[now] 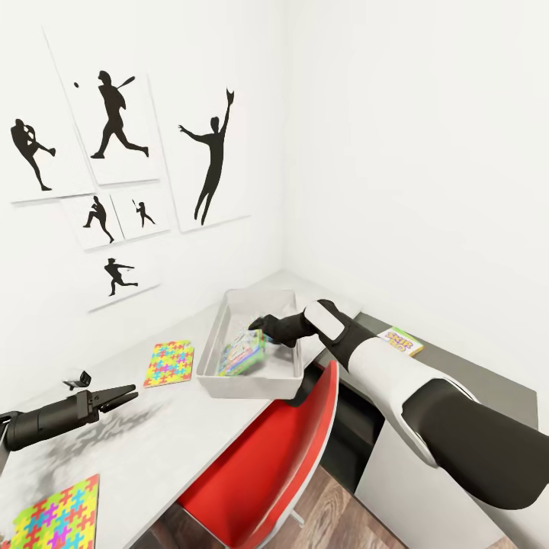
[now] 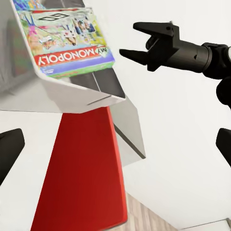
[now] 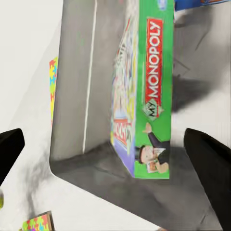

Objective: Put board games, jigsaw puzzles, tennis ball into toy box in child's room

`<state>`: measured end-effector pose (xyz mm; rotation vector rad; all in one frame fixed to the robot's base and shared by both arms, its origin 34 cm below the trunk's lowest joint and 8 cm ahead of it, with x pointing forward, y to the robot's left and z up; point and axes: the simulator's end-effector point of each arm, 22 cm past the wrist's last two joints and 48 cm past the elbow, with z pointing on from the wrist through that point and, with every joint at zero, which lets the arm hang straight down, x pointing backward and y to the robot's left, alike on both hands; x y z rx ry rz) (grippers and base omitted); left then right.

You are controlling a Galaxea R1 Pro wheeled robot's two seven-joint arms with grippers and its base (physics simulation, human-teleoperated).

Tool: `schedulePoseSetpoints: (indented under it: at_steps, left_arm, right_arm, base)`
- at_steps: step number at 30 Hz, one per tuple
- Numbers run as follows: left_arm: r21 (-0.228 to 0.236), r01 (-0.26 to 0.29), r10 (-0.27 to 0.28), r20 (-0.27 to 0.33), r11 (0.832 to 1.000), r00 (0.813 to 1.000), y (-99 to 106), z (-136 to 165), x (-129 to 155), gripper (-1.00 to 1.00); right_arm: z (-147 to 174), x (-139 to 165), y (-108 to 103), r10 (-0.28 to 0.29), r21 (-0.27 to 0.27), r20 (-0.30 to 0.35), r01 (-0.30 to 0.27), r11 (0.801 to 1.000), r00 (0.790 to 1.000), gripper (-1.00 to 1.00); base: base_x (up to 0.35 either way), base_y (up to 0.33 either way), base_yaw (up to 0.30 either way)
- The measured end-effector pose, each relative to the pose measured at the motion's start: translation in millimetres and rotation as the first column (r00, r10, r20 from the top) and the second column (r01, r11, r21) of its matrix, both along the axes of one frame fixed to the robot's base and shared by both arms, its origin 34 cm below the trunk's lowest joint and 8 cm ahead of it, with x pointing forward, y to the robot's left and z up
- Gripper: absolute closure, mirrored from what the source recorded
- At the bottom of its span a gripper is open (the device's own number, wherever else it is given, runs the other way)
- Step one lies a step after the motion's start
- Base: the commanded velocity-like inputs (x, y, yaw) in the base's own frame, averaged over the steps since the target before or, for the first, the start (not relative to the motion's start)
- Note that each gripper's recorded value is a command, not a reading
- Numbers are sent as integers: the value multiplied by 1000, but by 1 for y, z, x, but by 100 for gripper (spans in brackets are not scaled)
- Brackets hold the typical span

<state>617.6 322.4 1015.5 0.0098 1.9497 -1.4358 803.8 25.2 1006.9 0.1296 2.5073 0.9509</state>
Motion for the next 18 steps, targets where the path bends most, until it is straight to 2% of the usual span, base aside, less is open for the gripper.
schedulePoseSetpoints:
  at_steps: [18]
  left_arm:
    - [0,0,0,0,1000,1000,0,0,0,-100]
  right_arm:
    - [0,0,0,2,-1,1,-2,1000,1000,-100]
  base:
    - [0,0,0]
